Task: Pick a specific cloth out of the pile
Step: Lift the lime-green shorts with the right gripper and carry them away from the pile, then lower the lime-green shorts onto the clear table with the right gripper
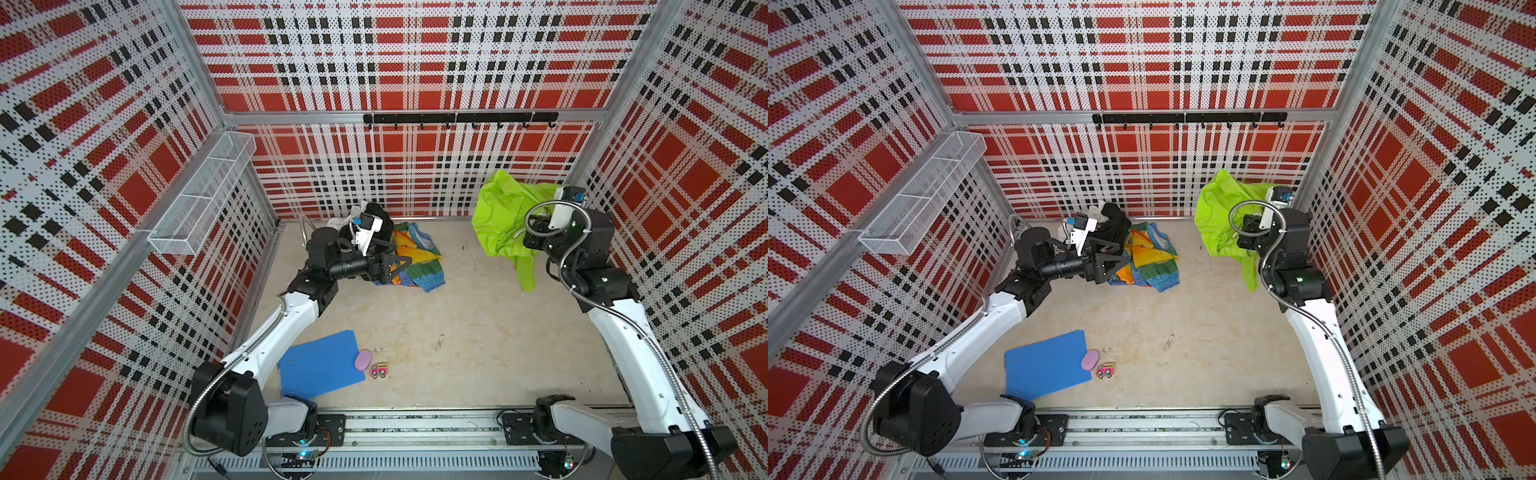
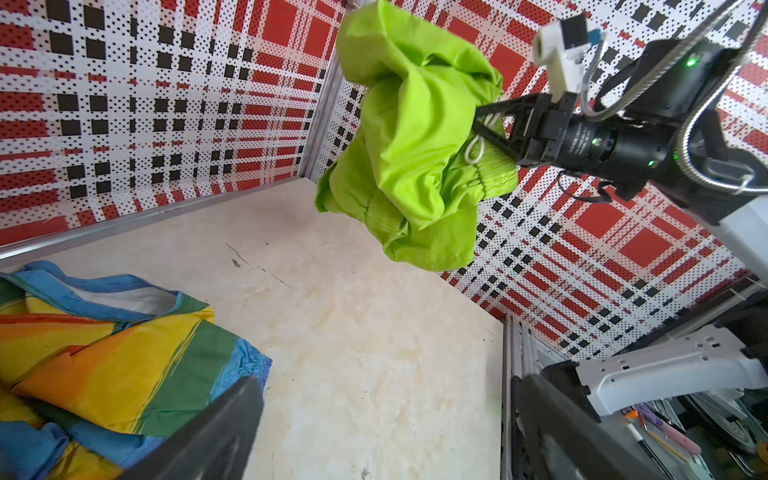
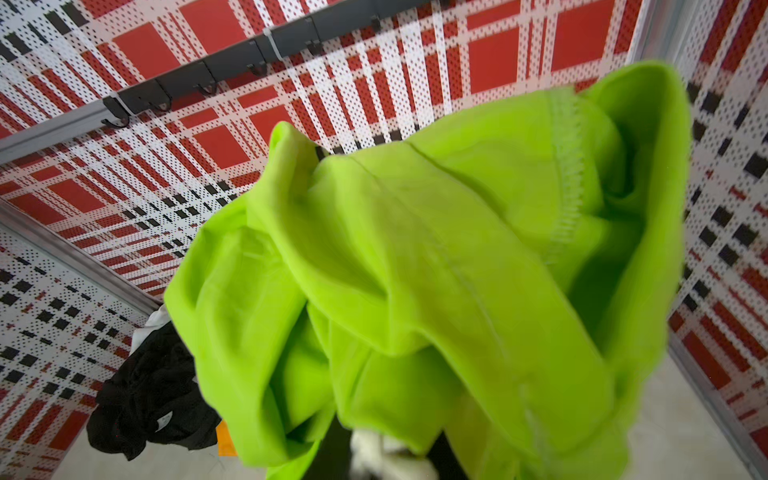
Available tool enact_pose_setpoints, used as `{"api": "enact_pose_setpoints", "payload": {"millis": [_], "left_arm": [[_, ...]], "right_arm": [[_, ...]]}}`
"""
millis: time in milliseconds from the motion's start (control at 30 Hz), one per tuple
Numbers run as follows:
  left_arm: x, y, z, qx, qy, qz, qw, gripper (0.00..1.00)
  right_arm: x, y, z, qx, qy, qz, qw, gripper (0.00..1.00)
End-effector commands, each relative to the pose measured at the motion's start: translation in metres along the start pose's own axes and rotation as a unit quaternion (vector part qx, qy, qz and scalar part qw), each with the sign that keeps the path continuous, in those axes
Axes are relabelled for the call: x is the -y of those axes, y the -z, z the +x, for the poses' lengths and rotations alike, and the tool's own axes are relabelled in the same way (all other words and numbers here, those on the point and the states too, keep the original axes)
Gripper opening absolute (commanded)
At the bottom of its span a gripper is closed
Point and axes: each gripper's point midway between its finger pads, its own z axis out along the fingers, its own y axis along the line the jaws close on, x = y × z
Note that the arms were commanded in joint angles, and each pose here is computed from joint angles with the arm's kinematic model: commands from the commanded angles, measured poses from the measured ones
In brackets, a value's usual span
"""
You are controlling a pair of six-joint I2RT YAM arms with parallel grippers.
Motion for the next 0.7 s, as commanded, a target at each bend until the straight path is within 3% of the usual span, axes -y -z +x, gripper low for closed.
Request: {"api": "enact_pose_setpoints", "payload": {"millis": [0, 133, 400, 633, 667], "left_arm": [[0.007, -0.002, -0.002, 0.001, -0.016, 0.015, 1.000, 0.99], [0.006, -0.002, -0.001, -0.001, -0.015, 0.013, 1.000, 0.99], [0.008, -0.006, 0.001, -0.006, -0.016, 0.014, 1.000, 0.99], [0.009, -0.007, 0.003, -0.010, -0.019, 0.011, 1.000, 0.99], [0.009, -0.008, 0.004, -0.011, -0.018, 0.012, 1.000, 0.99]], "right_arm": [[-0.014, 0.011, -0.015, 0.041, -0.048, -0.080, 0.995, 0.04], [0.009, 0.008, 0.011, 0.033, -0.101, -0.093, 0.990, 0.03], [0.039, -0.010, 0.074, -0.023, -0.122, -0.065, 0.990, 0.03], [0.088, -0.018, 0.139, -0.081, -0.125, 0.051, 0.987, 0.03], [0.095, -0.018, 0.148, -0.092, -0.098, 0.065, 0.989, 0.03]]}}
